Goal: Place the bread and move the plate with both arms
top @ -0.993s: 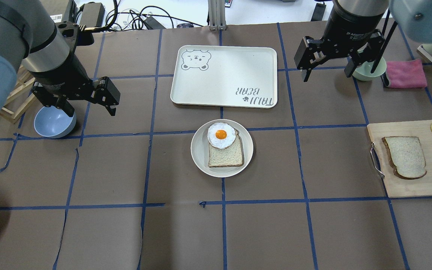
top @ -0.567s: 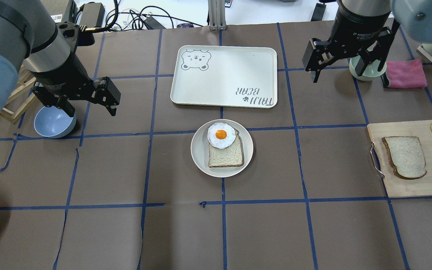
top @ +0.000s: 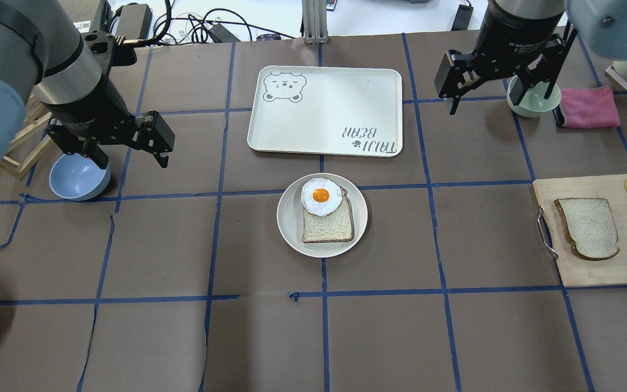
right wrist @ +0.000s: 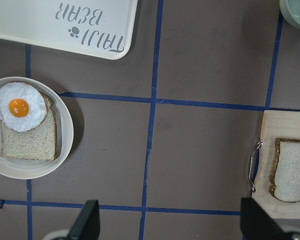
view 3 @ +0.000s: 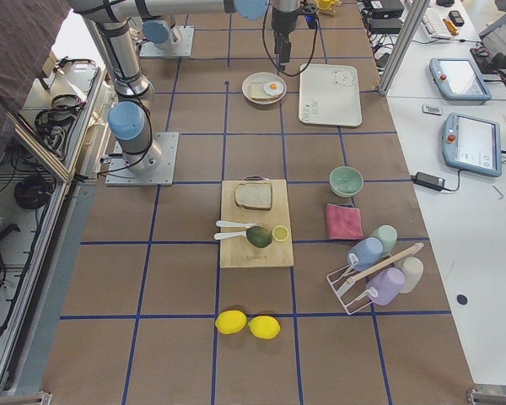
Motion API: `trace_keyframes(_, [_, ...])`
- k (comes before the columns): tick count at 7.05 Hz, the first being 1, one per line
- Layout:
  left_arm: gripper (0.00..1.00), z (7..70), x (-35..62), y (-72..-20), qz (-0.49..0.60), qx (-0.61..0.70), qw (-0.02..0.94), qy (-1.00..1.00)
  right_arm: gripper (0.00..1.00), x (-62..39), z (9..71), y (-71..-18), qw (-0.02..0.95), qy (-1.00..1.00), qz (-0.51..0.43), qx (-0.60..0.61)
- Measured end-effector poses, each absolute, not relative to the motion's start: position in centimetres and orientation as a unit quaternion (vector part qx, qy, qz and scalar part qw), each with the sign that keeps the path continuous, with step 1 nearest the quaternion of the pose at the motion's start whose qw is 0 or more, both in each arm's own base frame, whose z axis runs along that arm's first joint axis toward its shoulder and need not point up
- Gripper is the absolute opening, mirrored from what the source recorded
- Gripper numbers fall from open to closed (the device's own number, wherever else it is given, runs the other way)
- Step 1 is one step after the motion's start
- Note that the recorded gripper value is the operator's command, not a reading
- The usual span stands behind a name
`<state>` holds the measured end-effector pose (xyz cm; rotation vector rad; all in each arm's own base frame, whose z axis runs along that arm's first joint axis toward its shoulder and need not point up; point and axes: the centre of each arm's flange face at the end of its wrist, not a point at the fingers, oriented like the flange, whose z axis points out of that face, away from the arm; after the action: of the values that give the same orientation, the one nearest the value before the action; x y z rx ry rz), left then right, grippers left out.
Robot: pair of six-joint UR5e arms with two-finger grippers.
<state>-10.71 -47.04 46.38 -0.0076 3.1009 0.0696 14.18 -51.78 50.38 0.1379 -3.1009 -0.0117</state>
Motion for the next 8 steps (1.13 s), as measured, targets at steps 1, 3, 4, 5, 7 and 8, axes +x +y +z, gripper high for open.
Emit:
trace_keyframes(1, [1.0, 46.4, -10.7, -47.1, 0.022, -0.002, 0.02, 1.0, 1.0, 14.5, 50.3, -52.0, 0.006, -0.999, 0.003, 0.036])
trace_keyframes(3, [1.0, 46.3, -10.7, -47.0, 0.024, -0.003, 0.02, 1.0, 1.0, 14.7, 49.7, -52.1, 0.001, -1.0, 0.003, 0.01])
trace_keyframes(4, [1.0, 46.3, -10.7, -47.0, 0.024, -0.003, 0.02, 1.0, 1.0, 14.6, 49.3, -52.1, 0.004, -1.0, 0.0, 0.007])
trace_keyframes(5, [1.0, 46.3, -10.7, -47.0, 0.024, -0.002, 0.02, 1.0, 1.0, 14.6, 48.9, -52.1, 0.003, -1.0, -0.003, 0.004])
trace_keyframes(7, [1.0, 46.3, -10.7, -47.0, 0.025, -0.002, 0.02, 0.999, 1.0, 14.7, 48.2, -52.2, 0.0, -1.0, -0.008, 0.002])
trace_keyframes(8, [1.0, 46.3, -10.7, -47.0, 0.025, -0.003, 0.02, 0.999, 1.0, 14.7, 47.9, -52.6, 0.0, -1.0, -0.004, 0.003])
